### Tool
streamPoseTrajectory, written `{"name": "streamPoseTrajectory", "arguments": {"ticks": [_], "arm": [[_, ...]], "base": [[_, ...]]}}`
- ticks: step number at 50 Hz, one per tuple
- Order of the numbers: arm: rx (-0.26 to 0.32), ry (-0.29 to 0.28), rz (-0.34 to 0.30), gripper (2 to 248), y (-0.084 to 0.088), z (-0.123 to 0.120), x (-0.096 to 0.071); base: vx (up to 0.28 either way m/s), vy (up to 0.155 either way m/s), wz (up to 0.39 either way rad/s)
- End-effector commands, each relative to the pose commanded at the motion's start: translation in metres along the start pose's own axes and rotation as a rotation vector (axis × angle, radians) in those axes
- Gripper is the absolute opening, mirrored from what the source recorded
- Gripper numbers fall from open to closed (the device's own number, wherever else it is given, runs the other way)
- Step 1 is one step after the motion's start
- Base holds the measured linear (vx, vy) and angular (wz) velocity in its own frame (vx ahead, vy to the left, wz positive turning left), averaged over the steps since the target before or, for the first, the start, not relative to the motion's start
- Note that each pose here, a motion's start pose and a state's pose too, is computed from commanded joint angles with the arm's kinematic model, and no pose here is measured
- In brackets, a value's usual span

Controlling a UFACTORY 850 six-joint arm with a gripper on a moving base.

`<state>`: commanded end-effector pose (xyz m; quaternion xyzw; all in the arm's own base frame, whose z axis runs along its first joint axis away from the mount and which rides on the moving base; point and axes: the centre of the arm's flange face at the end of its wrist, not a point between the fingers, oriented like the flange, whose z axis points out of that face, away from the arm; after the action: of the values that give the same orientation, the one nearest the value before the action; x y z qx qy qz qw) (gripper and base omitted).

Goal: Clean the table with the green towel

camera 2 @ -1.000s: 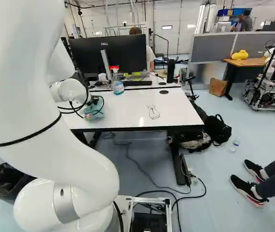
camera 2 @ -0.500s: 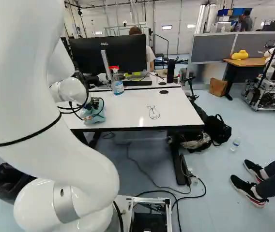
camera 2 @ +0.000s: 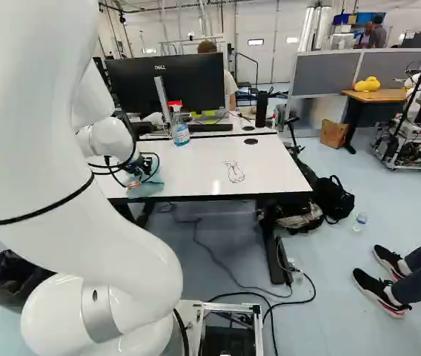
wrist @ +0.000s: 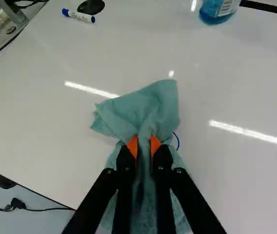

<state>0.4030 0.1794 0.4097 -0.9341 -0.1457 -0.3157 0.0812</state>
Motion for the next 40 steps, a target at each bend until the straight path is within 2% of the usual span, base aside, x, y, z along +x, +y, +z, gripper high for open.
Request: {"name": "streamPoseTrajectory", "arguments": {"ticks": [9, 16, 25, 40], "arm": [[0.000, -0.040, 0.000, 50, 0.000, 0.000, -0.004], [0.000, -0.040, 0.000, 50, 0.000, -0.002, -0.006], [-0.003, -0.042, 0.004, 50, 0.004, -0.011, -0.018], [-0.029, -0.041, 0.038, 50, 0.022, -0.021, -0.029]], "base": [[0.000, 0.000, 0.000], [0.000, 0.000, 0.000], [0.000, 0.000, 0.000], [0.000, 0.000, 0.000]]}}
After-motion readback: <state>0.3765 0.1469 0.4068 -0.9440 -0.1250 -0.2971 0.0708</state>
